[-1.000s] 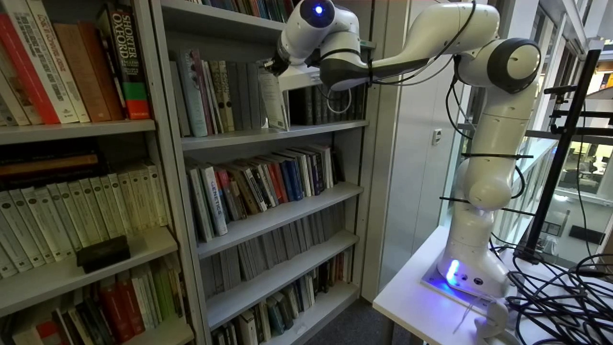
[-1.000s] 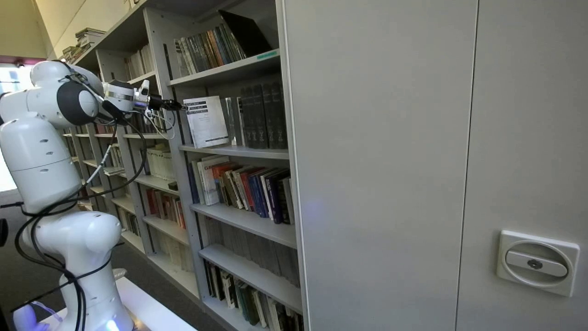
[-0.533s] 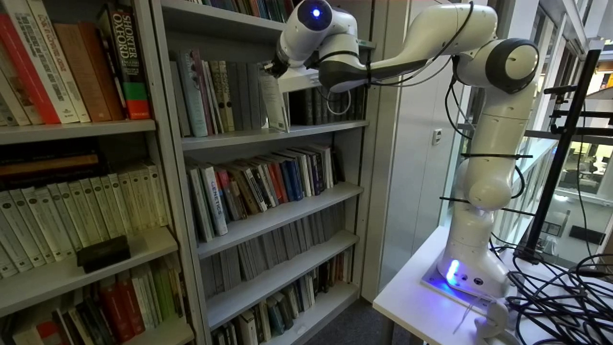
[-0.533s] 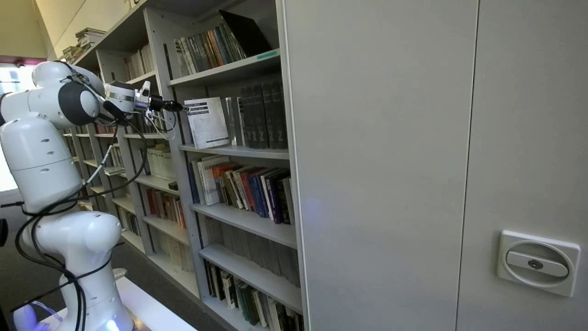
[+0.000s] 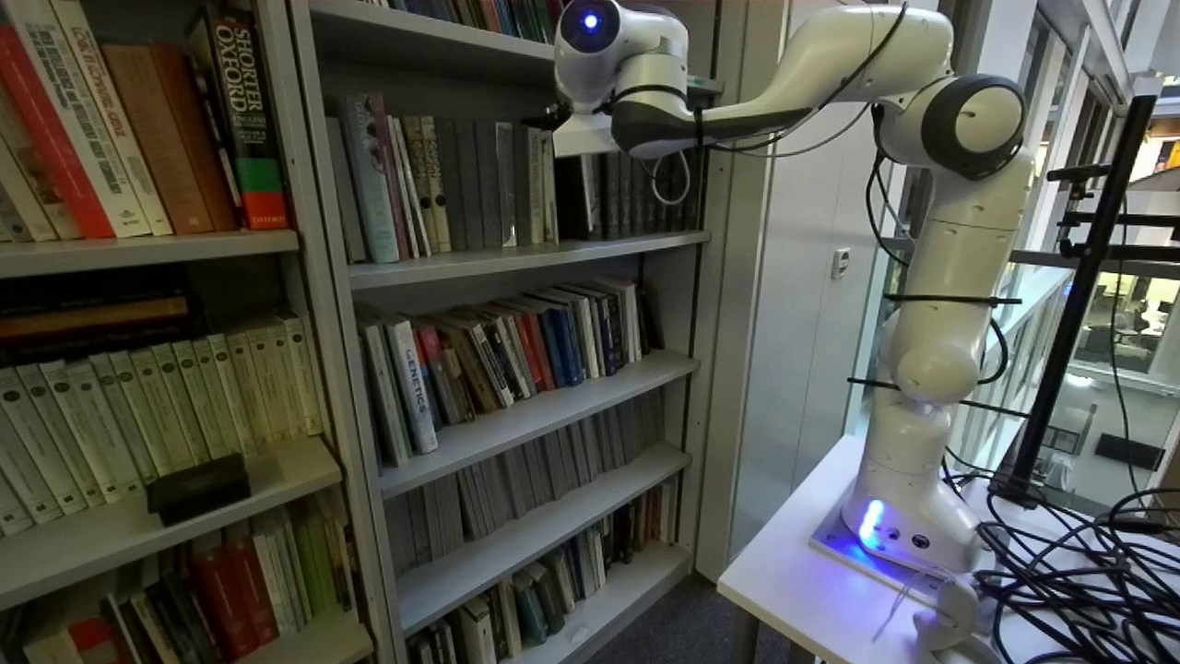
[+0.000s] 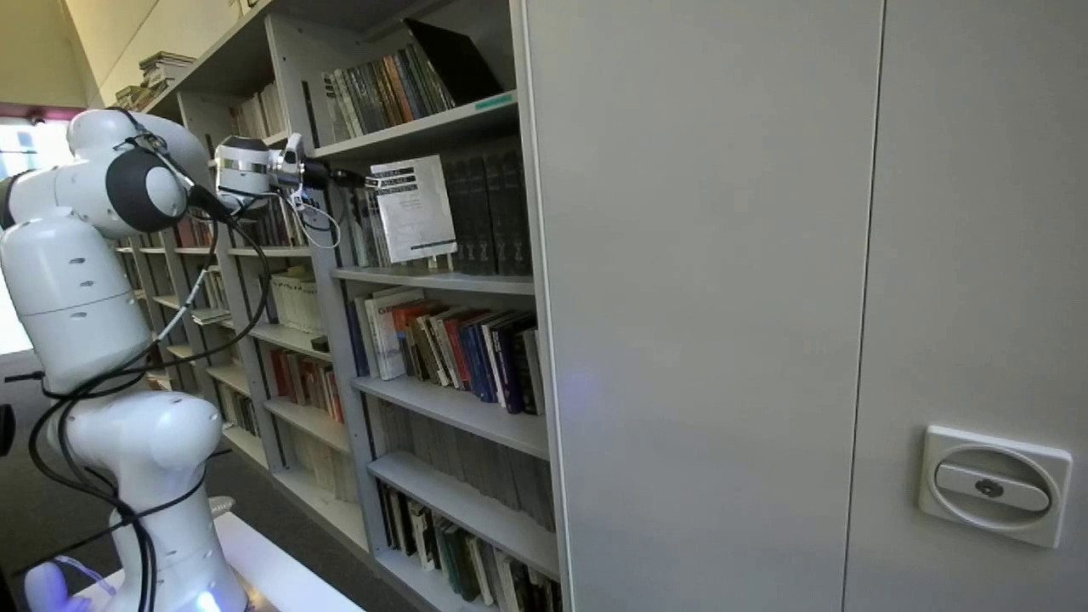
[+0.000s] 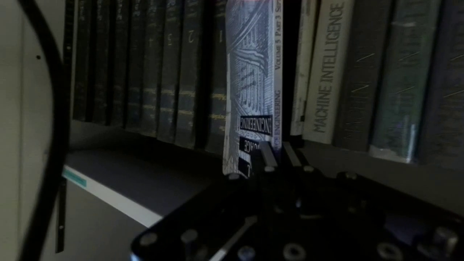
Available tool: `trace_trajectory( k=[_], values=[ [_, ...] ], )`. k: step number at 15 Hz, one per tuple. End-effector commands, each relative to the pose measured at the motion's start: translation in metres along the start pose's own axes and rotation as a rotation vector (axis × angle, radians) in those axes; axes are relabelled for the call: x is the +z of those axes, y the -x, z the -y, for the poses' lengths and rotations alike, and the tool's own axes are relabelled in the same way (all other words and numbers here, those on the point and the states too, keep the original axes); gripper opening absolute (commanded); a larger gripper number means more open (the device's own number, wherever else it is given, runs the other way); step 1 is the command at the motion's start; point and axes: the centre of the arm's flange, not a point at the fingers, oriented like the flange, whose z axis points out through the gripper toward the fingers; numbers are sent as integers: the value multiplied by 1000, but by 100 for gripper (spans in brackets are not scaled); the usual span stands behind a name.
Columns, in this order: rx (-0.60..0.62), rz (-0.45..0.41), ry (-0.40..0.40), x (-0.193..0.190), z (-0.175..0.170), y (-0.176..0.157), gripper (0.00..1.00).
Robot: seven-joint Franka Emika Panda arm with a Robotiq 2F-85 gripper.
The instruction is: Pick up two small books from the compartment of the book shelf and move them to the right.
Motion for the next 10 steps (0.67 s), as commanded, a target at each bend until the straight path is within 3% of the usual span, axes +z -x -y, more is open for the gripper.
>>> trace_trajectory(
  k=[1,6,10],
  values=[
    [46,-24,81,11,-23,-22,2],
    [65,-11,110,12,-31,-26,2],
    [29,-1,33,-13,-27,-14,2]
  ],
)
